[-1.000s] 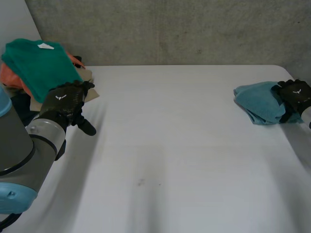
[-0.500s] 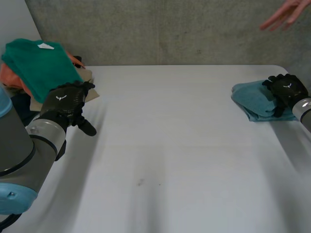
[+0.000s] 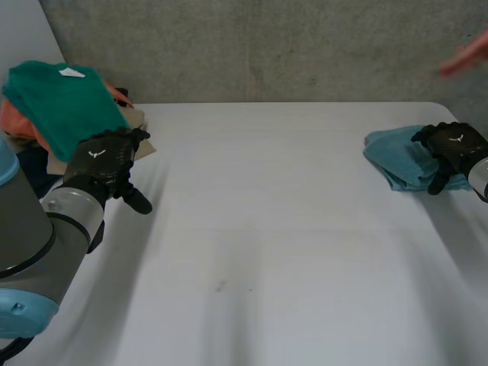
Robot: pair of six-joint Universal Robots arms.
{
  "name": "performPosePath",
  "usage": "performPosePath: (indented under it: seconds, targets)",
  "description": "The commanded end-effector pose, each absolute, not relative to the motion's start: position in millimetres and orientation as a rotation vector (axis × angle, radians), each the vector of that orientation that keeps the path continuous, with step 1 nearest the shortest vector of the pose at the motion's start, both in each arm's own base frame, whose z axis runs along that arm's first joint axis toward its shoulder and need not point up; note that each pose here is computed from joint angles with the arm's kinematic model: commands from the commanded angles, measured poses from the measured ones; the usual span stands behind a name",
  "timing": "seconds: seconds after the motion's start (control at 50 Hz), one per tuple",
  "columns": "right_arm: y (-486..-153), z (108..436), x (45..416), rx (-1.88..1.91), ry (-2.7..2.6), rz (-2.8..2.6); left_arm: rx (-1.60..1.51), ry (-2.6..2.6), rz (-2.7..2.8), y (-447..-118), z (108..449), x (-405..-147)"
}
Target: Fold the laundry.
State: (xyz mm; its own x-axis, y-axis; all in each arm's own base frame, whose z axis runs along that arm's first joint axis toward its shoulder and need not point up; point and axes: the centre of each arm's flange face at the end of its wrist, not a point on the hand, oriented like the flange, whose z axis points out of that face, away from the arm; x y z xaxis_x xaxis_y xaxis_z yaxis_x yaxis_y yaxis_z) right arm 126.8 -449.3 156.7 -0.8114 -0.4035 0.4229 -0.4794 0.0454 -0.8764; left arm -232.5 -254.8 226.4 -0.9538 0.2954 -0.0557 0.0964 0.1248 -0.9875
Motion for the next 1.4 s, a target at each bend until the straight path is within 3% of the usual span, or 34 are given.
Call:
performPosePath:
  seconds: [0.02, 0.16, 0.3, 0.46, 0.86, 1.4]
  targets:
    - [-438.0, 155.5, 128.9, 0.945, -2.283, 1.873, -0.394, -2.237, 1.941, -254.6, 225.9, -232.4]
    - [-415.9, 167.7, 131.7, 0.940, -2.390, 1.794, -0.392, -2.229, 1.949, -254.1, 228.3, -232.2]
    - [-398.4, 216.8, 128.3, 0.759, -2.403, 1.876, -0.390, -2.229, 1.951, -254.0, 228.8, -232.0]
    - [-392.6, 221.7, 125.5, 0.709, -2.476, 1.798, -0.391, -2.232, 1.948, -253.6, 228.3, -231.9]
    - [-427.9, 158.6, 118.6, 0.806, -2.576, 1.593, -0.391, -2.230, 1.950, -253.8, 228.4, -231.9]
    - [-430.2, 158.7, 120.1, 0.802, -2.574, 1.603, -0.392, -2.229, 1.952, -253.7, 228.9, -231.9]
